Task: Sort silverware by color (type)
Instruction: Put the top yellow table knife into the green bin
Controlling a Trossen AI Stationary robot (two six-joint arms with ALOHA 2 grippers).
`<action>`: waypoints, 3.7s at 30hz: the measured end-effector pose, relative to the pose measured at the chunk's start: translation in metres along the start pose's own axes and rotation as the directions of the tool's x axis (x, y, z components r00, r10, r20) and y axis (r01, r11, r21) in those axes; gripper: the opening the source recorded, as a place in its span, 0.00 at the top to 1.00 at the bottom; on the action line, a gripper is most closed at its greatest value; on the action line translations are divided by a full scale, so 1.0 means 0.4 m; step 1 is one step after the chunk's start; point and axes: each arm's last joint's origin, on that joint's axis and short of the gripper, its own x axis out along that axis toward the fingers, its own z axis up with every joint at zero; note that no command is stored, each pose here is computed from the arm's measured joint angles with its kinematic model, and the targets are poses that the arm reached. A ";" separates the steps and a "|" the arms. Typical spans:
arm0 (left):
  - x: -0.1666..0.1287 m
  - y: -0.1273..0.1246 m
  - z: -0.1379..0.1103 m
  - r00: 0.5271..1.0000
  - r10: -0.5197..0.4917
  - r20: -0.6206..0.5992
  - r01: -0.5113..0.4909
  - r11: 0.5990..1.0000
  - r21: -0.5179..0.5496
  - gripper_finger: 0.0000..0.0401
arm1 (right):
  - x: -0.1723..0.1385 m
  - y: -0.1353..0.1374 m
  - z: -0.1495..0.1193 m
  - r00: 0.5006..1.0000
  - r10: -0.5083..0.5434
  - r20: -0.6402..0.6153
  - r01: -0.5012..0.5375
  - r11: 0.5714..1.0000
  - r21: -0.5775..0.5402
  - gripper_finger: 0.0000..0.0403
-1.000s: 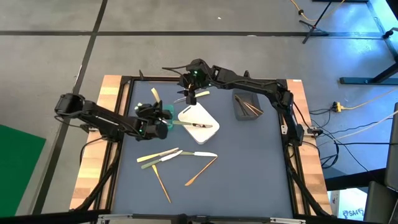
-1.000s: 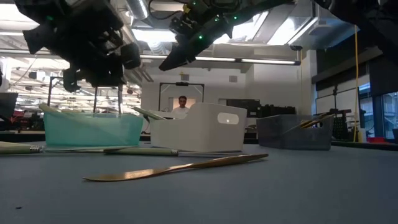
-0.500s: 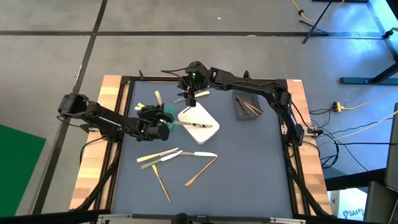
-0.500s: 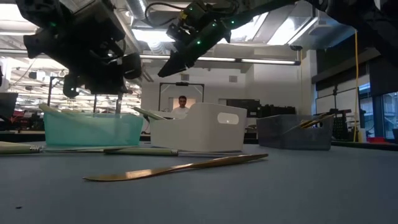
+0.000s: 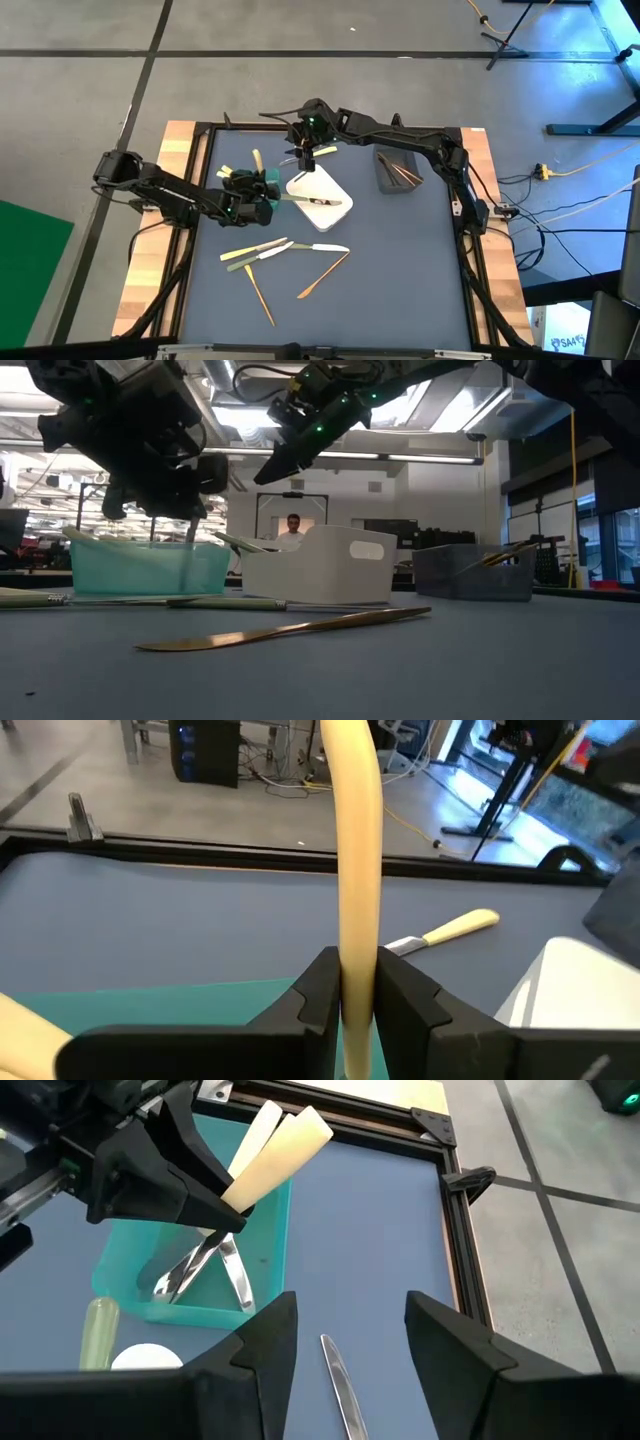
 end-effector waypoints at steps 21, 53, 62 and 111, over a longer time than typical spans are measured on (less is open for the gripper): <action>0.046 0.008 0.009 0.992 0.034 -0.119 -0.046 0.994 -0.103 0.89 | -0.001 0.000 0.001 1.000 0.000 0.001 0.000 1.000 0.000 0.57; -0.051 -0.008 0.001 0.976 -0.022 0.217 0.037 0.997 -0.064 0.90 | -0.007 -0.004 0.067 0.915 0.197 0.352 -0.217 0.976 0.017 0.57; -0.059 -0.017 0.006 0.963 -0.018 0.270 0.051 0.992 -0.114 0.90 | 0.042 -0.001 0.033 0.933 0.186 0.308 -0.217 0.974 0.071 0.57; 0.006 0.001 -0.009 0.985 -0.034 -0.168 0.051 0.994 0.101 0.86 | 0.055 0.017 0.038 0.945 0.148 0.292 -0.191 0.973 0.126 0.57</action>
